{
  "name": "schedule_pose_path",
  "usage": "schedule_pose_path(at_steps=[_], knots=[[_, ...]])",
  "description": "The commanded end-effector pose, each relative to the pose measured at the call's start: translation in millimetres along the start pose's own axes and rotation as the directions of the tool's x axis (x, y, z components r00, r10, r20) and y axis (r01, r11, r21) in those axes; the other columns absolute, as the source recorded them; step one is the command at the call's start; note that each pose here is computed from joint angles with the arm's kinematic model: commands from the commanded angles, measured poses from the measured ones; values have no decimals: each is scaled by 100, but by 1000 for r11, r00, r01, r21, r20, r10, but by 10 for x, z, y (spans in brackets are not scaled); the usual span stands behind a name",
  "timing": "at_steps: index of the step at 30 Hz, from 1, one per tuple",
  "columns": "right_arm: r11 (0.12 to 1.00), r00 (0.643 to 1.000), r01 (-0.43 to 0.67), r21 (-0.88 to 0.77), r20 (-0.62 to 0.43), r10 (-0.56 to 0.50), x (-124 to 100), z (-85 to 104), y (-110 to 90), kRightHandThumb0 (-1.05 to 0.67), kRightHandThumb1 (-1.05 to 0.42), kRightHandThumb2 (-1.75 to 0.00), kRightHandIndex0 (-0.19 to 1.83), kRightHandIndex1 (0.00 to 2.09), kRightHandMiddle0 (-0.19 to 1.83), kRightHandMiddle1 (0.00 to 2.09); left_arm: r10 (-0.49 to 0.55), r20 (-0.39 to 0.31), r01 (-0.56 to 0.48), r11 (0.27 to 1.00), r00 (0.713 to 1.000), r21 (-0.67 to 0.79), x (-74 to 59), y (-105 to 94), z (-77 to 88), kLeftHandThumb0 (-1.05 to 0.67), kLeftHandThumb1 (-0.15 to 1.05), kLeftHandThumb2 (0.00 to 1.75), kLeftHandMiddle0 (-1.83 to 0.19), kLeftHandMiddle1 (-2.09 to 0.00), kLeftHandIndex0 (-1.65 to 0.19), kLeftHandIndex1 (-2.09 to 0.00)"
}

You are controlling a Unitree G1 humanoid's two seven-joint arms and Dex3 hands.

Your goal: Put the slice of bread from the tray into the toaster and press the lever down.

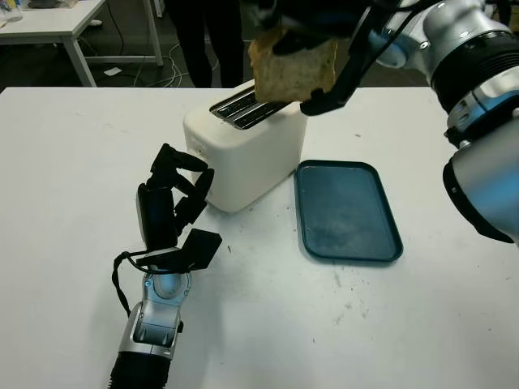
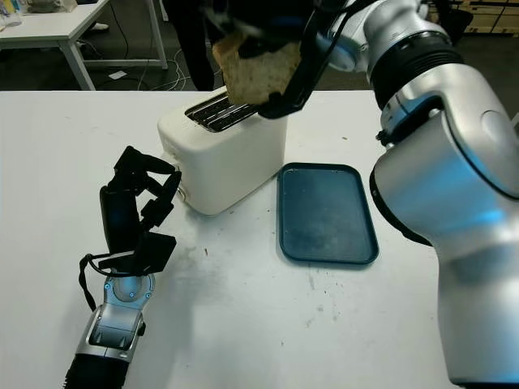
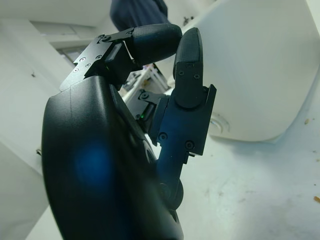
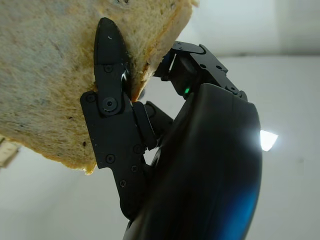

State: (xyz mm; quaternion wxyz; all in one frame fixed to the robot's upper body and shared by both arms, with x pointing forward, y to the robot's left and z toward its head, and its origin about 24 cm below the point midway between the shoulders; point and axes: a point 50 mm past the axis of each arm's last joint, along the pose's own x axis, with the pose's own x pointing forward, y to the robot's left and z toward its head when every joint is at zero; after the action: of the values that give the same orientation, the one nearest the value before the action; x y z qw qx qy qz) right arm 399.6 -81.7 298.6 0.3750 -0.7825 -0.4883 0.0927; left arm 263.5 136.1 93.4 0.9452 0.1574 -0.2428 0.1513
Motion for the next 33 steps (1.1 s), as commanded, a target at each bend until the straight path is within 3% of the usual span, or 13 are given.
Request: schedule_pose_path(at_steps=[1,13,20,26,31,33], knots=[[999,1000,-10,-53,11,11,-20,-15,18,-62,-92,-33,125,175,92,175,9,6,-9,1000,1000,-1,5,6,16,-39,92,24,-76,-175,-52,-158],[990,993,4,-144,118,14,-57,43,57,-58,-92,-32,124,175,90,175,9,9,-9,1000,1000,-8,10,-17,18,-39,92,24,-77,-175,-52,-157],[978,977,30,-206,212,15,18,165,65,-63,-92,-45,121,175,84,175,19,1,-19,1000,1000,-9,-1,-37,17,-40,92,25,-76,-175,-52,-158],[966,950,95,-241,311,-16,111,318,48,-64,-92,-40,119,175,80,173,29,1,-29,1000,1000,2,-10,-48,27,-39,92,24,-76,-175,-52,-158],[953,918,160,-256,394,-48,195,465,29,-66,-92,-58,117,175,85,154,37,0,-37,999,999,-11,-17,-52,27,-39,92,24,-76,-175,-52,-159],[956,904,193,-219,419,-87,224,524,3,-66,-92,-58,118,175,86,158,38,3,-38,999,999,-19,-17,-51,31,-39,92,24,-77,-175,-52,-160]])
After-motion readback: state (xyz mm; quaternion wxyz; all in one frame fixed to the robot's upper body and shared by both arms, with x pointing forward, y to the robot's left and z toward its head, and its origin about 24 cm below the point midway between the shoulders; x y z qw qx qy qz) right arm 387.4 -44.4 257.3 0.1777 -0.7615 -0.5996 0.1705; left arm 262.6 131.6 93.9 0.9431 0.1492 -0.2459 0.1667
